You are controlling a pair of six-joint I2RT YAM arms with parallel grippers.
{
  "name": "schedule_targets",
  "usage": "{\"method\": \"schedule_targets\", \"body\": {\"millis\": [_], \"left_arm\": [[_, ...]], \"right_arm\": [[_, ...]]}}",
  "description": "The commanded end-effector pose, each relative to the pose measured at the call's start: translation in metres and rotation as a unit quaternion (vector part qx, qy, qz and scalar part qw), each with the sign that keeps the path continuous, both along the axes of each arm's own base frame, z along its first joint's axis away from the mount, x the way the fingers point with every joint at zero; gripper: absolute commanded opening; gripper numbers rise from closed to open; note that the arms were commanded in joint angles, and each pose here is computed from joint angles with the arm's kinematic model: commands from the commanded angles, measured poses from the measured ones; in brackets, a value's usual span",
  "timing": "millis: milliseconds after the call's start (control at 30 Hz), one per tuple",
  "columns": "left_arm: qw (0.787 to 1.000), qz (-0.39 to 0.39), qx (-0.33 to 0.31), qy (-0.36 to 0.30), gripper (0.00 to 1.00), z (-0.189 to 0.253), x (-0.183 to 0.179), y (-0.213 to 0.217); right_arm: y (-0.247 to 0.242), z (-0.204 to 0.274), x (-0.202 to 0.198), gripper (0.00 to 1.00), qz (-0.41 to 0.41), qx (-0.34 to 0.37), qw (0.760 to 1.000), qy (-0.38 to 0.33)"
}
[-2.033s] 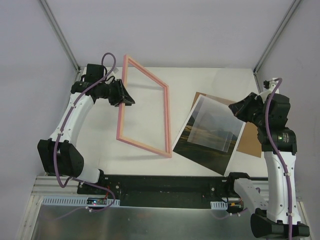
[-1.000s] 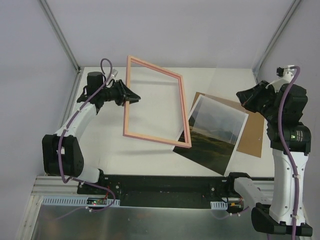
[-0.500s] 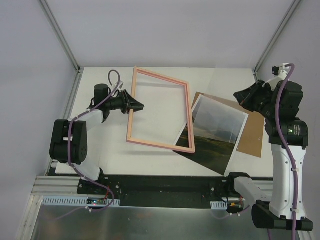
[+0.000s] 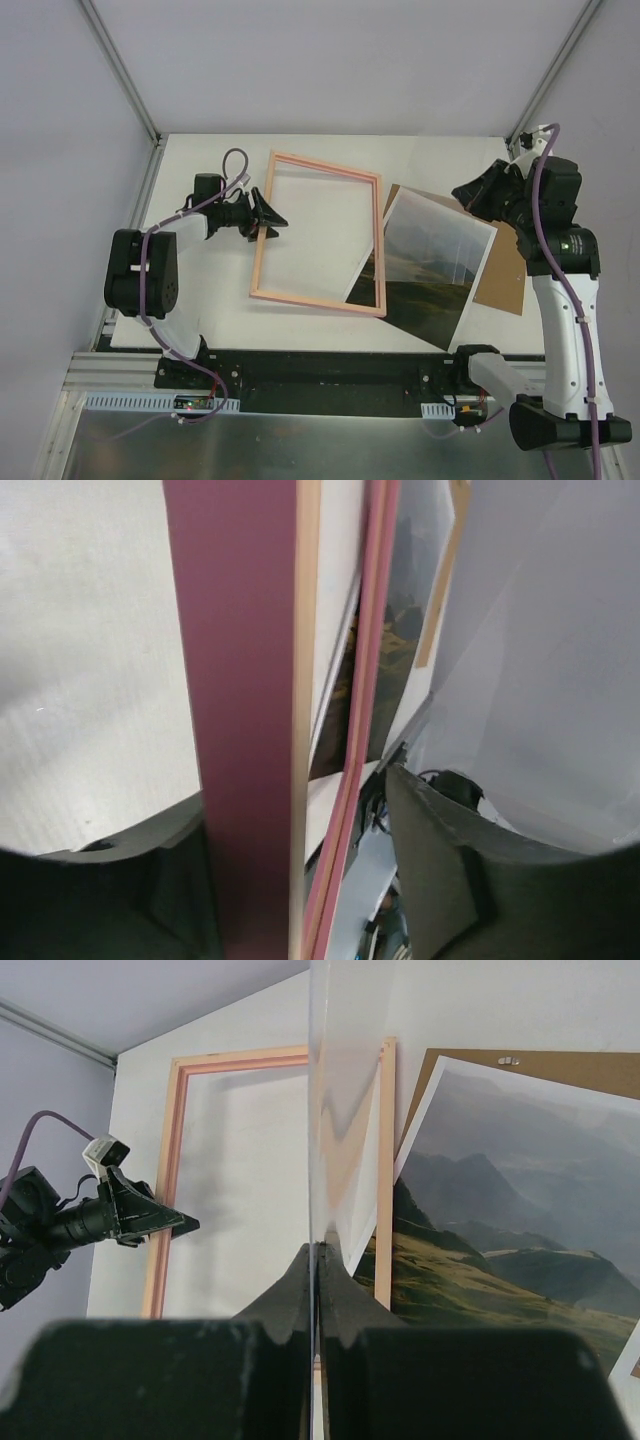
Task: Put the photo into the frame
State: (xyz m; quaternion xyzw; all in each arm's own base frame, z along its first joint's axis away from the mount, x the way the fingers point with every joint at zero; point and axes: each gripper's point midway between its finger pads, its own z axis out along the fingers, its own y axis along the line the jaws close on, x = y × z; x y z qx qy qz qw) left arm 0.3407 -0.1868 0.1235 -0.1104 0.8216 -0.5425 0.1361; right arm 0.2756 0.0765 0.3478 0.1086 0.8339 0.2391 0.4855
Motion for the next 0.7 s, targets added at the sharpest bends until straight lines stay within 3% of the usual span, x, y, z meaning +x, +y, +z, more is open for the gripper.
{"method": "schedule_targets", "body": {"millis": [0,33,67,133,267,333,500,667], "left_arm": [[0.995,0.019,0.102,0.002,0.61,-0.014,0.000,0.026],[0.991,0.027,0.127,0.006,0.73,-0.018,0.002,0.032],[0.986,0.037,0.160,0.015,0.79,-0.025,0.002,0.040],[0.971,0.062,0.229,0.028,0.85,-0.034,0.004,0.060],[0.929,0.121,0.345,0.056,0.88,-0.040,-0.001,0.101],[0.912,0.153,0.377,0.053,0.99,-0.031,-0.004,0.117],[0.895,0.202,0.395,0.041,0.99,0.000,-0.017,0.131],[0.892,0.215,0.396,0.041,0.99,0.009,-0.036,0.134]], "right_arm": [[0.009,0.016,0.008,0.01,0.017,0.003,0.999,-0.042],[0.012,0.016,0.009,0.01,0.022,0.002,0.999,-0.041],[0.015,0.014,0.009,0.01,0.026,0.002,0.999,-0.040],[0.023,0.011,0.011,0.01,0.037,0.003,0.999,-0.038],[0.050,0.007,0.016,0.01,0.076,0.008,0.996,-0.035],[0.072,0.009,0.019,0.00,0.108,0.023,0.993,-0.035],[0.128,0.010,0.032,0.01,0.179,0.086,0.980,-0.023],[0.164,-0.001,0.047,0.01,0.204,0.137,0.969,-0.012]]}}
